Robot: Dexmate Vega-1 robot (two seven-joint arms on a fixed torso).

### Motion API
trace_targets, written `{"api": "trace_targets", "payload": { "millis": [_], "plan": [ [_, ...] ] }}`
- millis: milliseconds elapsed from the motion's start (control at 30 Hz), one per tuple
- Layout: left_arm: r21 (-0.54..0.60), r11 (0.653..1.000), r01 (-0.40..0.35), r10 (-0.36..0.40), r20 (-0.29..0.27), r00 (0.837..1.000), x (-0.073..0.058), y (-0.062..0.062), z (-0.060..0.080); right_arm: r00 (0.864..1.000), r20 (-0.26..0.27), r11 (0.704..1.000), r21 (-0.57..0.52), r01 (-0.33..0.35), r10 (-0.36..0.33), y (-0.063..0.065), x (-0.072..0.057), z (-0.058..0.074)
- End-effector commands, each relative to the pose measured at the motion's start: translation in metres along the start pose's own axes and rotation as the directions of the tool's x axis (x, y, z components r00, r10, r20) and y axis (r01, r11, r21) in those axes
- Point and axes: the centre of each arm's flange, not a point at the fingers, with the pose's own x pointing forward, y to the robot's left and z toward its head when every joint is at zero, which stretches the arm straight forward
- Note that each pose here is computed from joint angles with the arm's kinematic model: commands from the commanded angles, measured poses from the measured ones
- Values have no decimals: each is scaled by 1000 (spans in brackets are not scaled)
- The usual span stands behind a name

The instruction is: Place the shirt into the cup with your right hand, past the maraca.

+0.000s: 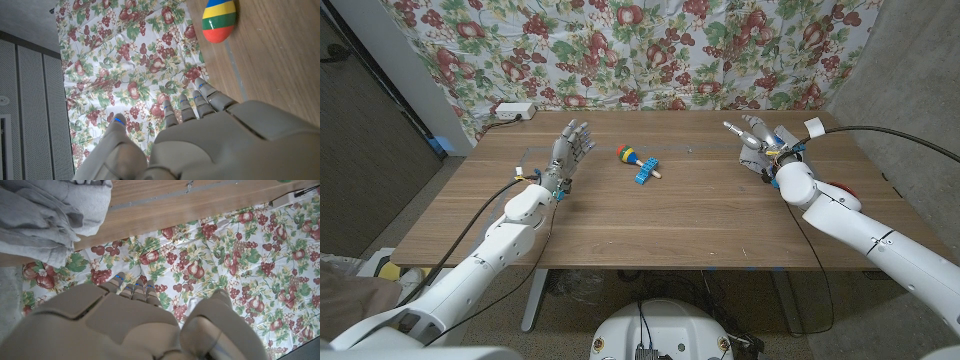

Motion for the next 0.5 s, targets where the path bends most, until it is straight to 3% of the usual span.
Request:
{"api": "trace_targets", "payload": {
  "millis": [33,267,500],
  "plan": [
    [-8,1000,13,-13,-3,1000,0,8,0,1000,-25,995,-101,16,-19,-4,-3,5],
    [-8,1000,27,-27,-4,1000,-1,8,0,999,-30,991,-131,9,-13,-12,-7,5],
    [0,1000,27,-27,14,1000,0,-1,3,999,-35,983,-178,-33,28,-17,-10,2]
  ]
}}
